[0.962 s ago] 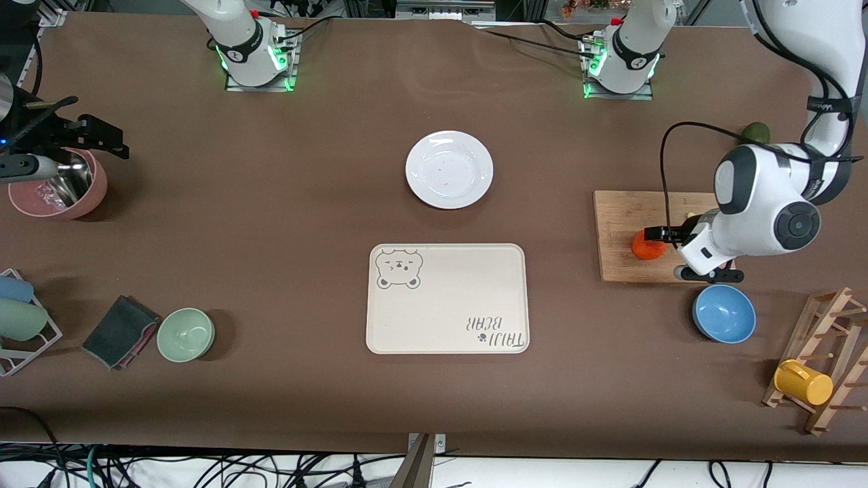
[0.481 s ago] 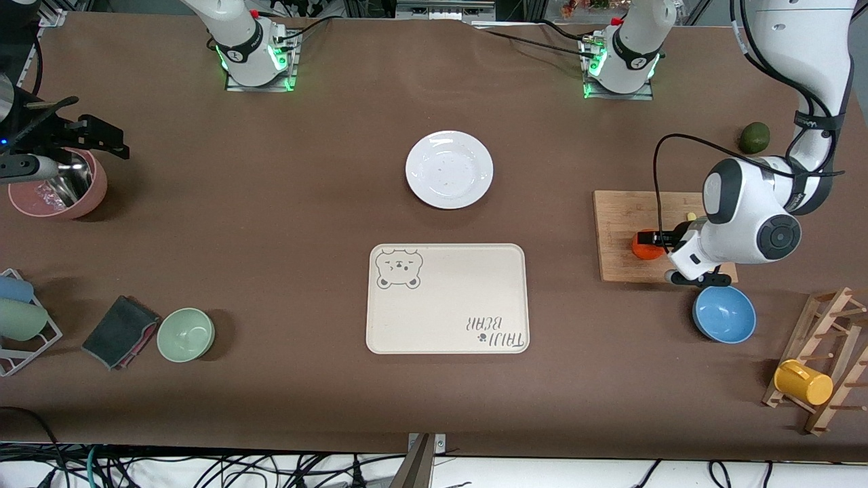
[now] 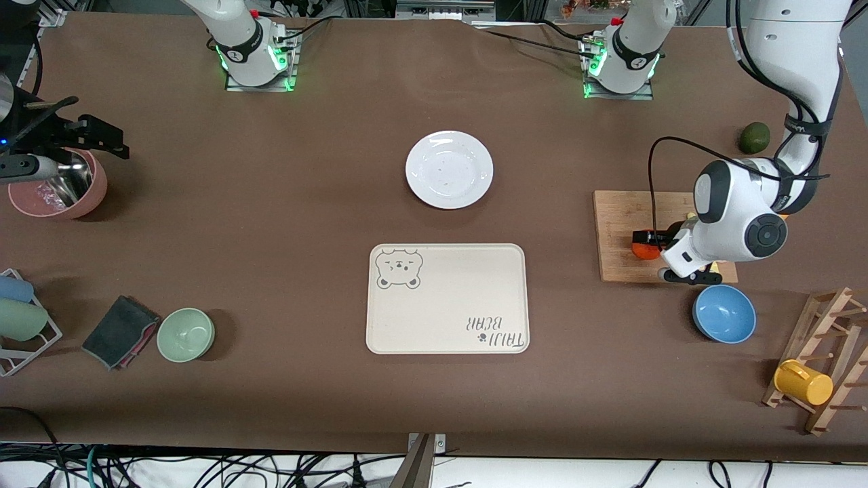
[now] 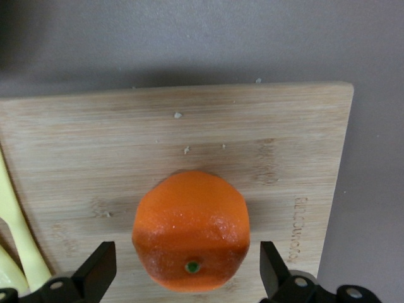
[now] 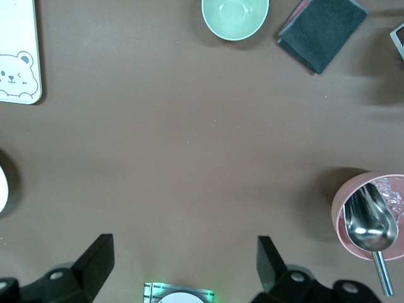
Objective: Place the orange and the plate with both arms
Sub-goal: 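Lower the left gripper and close it around the orange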
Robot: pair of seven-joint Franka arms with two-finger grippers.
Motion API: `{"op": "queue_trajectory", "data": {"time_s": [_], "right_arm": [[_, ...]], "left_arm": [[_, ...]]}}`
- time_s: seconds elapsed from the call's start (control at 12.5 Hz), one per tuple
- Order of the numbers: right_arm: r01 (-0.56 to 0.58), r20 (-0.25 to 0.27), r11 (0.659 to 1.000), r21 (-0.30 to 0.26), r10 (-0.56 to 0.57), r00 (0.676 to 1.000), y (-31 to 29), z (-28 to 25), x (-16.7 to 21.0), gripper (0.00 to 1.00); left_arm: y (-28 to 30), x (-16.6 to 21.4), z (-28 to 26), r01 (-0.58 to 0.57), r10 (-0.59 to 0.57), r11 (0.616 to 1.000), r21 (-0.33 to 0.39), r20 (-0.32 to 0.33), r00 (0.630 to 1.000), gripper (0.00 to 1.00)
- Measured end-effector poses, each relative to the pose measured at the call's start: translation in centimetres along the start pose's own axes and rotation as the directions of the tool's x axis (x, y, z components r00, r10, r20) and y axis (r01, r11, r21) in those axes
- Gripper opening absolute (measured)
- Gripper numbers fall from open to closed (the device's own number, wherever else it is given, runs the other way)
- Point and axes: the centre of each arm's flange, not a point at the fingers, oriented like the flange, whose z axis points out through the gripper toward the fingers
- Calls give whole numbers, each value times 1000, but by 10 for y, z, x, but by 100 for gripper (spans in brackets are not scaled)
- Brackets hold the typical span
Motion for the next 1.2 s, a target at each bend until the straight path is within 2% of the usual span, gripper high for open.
{"op": "queue_trajectory", "data": {"time_s": [0.64, 0.72, 0.88, 1.2], "right_arm": [[0, 0, 1000, 0, 0, 1000, 0, 0, 0, 100], [0, 0, 1000, 0, 0, 1000, 0, 0, 0, 100], [0, 0, 1000, 0, 0, 1000, 0, 0, 0, 100], [0, 0, 1000, 0, 0, 1000, 0, 0, 0, 100]], "left_arm": [[-1, 4, 16, -3, 3, 1000, 0, 8, 1000, 99], [-1, 4, 16, -3, 3, 1000, 0, 8, 1000, 96], [-1, 4, 15, -4, 4, 1000, 1, 4, 1000, 73], [1, 4, 15, -7, 7, 1000, 0, 4, 1000, 72]]}}
